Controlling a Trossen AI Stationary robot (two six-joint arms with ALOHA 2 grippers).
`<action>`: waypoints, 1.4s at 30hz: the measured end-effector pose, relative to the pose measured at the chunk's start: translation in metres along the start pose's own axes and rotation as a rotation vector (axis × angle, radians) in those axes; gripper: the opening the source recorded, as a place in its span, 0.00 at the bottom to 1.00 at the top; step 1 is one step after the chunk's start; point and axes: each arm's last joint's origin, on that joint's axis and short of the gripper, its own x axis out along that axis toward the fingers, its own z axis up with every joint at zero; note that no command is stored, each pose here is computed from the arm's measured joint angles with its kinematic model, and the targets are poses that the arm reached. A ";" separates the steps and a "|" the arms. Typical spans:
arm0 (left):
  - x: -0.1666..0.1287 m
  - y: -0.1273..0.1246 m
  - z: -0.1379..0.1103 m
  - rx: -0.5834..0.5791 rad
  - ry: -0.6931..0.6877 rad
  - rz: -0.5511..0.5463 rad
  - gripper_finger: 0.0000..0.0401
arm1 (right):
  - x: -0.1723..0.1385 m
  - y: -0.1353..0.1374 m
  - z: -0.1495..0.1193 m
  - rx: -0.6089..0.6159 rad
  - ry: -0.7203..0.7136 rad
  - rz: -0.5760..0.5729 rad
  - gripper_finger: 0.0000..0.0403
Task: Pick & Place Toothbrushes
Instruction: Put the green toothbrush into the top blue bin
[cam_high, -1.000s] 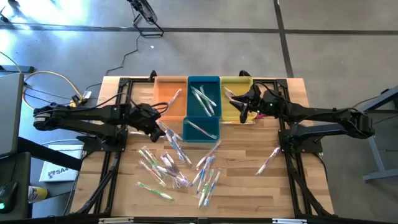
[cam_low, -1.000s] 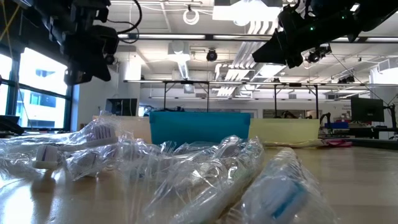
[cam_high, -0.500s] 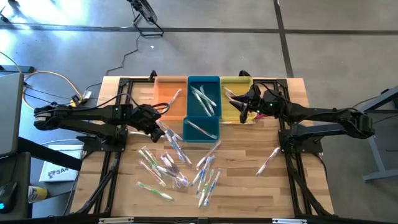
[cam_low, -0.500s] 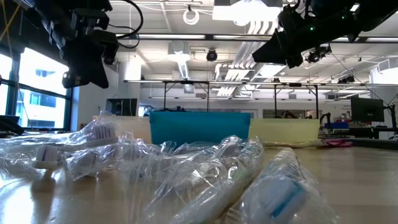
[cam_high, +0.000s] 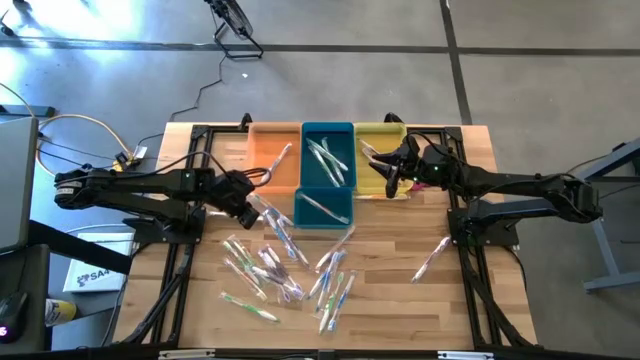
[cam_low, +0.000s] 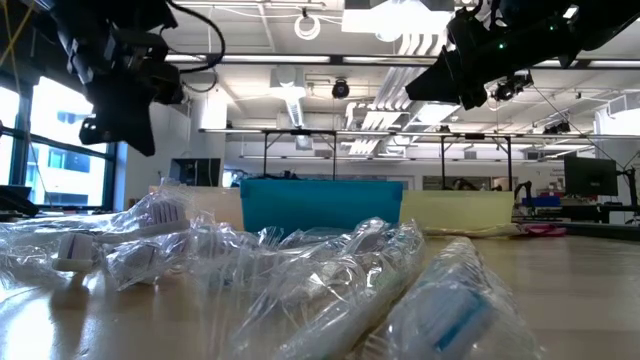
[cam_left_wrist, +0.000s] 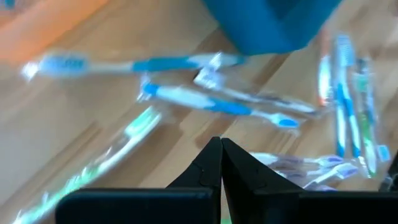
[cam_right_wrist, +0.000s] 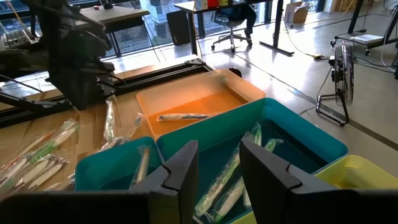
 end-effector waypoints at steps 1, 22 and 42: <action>0.000 0.002 -0.001 -0.028 0.008 0.019 0.00 | 0.000 0.000 0.000 0.000 0.000 0.000 0.28; 0.030 0.018 -0.007 0.070 0.156 0.348 0.00 | 0.000 0.000 0.000 0.000 0.002 0.000 0.28; 0.024 -0.032 0.028 0.332 0.116 0.339 0.00 | 0.000 0.000 0.000 0.010 0.003 0.000 0.28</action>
